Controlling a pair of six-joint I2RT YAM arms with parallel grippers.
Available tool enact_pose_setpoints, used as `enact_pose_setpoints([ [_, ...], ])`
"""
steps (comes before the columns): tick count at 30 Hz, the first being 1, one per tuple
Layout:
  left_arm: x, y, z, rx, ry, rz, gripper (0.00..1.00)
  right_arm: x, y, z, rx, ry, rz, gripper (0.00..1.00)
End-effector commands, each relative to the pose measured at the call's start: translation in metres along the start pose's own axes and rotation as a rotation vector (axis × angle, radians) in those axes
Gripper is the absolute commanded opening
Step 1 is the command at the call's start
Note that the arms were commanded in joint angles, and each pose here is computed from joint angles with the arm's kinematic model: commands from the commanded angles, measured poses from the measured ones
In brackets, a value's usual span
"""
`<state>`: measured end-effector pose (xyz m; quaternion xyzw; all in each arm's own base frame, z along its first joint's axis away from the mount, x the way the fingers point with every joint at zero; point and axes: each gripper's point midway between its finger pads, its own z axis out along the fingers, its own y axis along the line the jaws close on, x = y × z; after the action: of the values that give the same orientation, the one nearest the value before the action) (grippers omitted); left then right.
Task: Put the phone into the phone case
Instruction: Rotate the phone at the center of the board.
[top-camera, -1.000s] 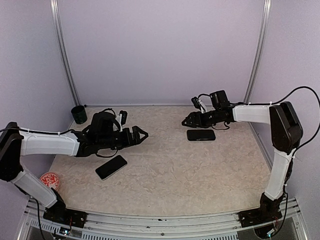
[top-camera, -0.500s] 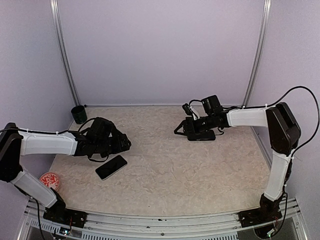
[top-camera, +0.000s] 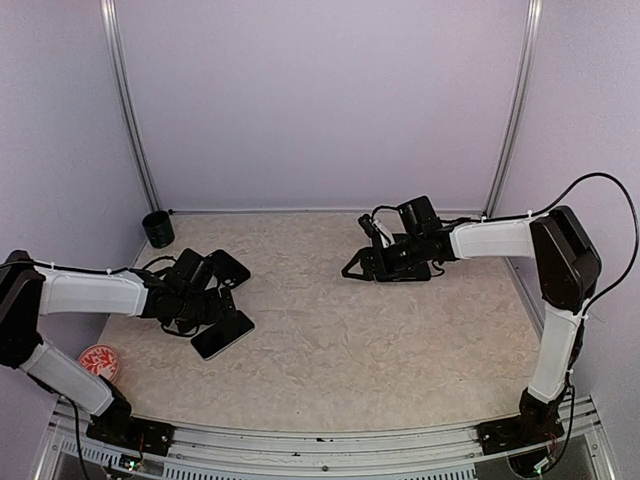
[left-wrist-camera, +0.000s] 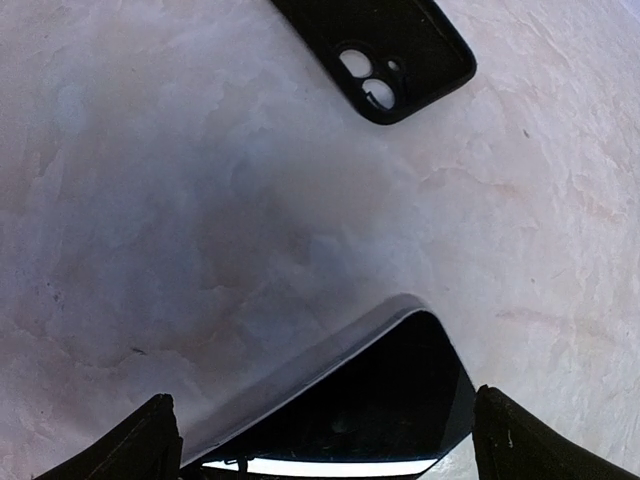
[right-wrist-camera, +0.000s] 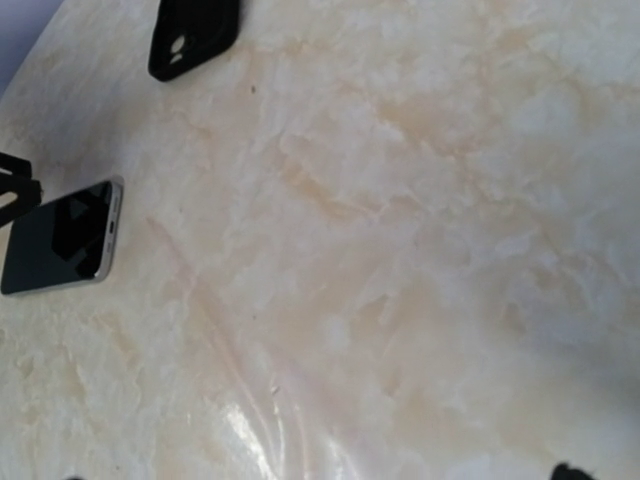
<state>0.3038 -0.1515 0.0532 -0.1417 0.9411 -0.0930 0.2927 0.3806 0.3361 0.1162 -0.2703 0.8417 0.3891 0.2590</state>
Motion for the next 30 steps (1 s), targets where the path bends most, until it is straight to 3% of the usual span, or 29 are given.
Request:
enact_pose_setpoints([
  [1, 0.004, 0.019, 0.001, -0.046, 0.012, -0.026, 0.99, -0.011, 0.017, -0.011, -0.023, -0.039, -0.040, 1.00],
  [12, 0.035, 0.026, 0.014, -0.024, 0.133, -0.037, 0.99, -0.014, 0.018, -0.012, -0.019, -0.042, -0.043, 1.00],
  [30, 0.069, 0.010, -0.010, 0.115, 0.261, -0.055, 0.99, -0.018, 0.016, -0.008, -0.016, -0.037, -0.022, 1.00],
])
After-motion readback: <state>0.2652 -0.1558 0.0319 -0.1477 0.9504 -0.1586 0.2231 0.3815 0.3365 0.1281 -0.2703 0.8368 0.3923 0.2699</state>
